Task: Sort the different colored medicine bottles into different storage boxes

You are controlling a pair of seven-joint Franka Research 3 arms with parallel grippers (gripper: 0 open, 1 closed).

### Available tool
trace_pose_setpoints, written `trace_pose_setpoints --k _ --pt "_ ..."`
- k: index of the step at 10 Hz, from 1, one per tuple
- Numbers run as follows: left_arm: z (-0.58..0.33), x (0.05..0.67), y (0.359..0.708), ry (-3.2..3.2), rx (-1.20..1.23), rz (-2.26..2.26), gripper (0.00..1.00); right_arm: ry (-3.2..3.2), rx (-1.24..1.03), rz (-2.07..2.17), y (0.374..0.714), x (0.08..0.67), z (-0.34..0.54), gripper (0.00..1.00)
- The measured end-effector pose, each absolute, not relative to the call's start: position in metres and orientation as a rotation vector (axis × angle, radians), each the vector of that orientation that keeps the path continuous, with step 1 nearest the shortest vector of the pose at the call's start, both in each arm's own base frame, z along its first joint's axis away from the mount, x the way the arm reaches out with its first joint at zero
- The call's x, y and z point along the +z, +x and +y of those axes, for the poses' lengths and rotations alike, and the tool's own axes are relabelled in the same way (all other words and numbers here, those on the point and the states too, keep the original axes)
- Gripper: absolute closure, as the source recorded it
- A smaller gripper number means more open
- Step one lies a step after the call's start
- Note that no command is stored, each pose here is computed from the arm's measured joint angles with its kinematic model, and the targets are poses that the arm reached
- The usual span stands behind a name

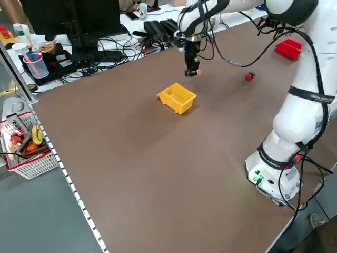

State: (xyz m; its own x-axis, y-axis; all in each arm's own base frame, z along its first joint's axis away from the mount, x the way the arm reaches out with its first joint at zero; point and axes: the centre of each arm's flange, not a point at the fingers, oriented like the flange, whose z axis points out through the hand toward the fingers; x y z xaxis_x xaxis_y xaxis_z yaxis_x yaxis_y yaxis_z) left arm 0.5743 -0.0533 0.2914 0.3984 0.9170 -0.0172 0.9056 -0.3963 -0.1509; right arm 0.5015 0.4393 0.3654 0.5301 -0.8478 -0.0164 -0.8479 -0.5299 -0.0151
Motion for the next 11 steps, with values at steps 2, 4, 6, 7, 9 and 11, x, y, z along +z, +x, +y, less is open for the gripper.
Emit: trace_pose_setpoints --k 2,4,6,7,9,11 --pt "0.005 0.287 0.552 -2.566 0.146 -1.614 0.59 -2.695 0.003 1.603 0.489 0.310 0.476 0.00" --pt "0.027 0.279 0.542 -2.597 0.131 -1.595 0.59 -2.671 -0.006 1.673 0.468 0.257 0.504 0.00" --pt "0.021 0.275 0.540 -2.616 0.124 -1.575 0.59 -2.611 -0.017 1.745 0.456 0.241 0.520 0.00" --pt "0.019 0.275 0.540 -2.620 0.122 -1.570 0.58 -2.594 -0.017 1.764 0.455 0.241 0.523 0.00" --pt "0.020 0.275 0.540 -2.623 0.122 -1.566 0.33 -2.566 -0.021 1.780 0.452 0.239 0.528 0.00" --pt "0.021 0.276 0.540 -2.626 0.118 -1.563 0.05 -2.574 -0.025 1.783 0.446 0.218 0.532 0.00"
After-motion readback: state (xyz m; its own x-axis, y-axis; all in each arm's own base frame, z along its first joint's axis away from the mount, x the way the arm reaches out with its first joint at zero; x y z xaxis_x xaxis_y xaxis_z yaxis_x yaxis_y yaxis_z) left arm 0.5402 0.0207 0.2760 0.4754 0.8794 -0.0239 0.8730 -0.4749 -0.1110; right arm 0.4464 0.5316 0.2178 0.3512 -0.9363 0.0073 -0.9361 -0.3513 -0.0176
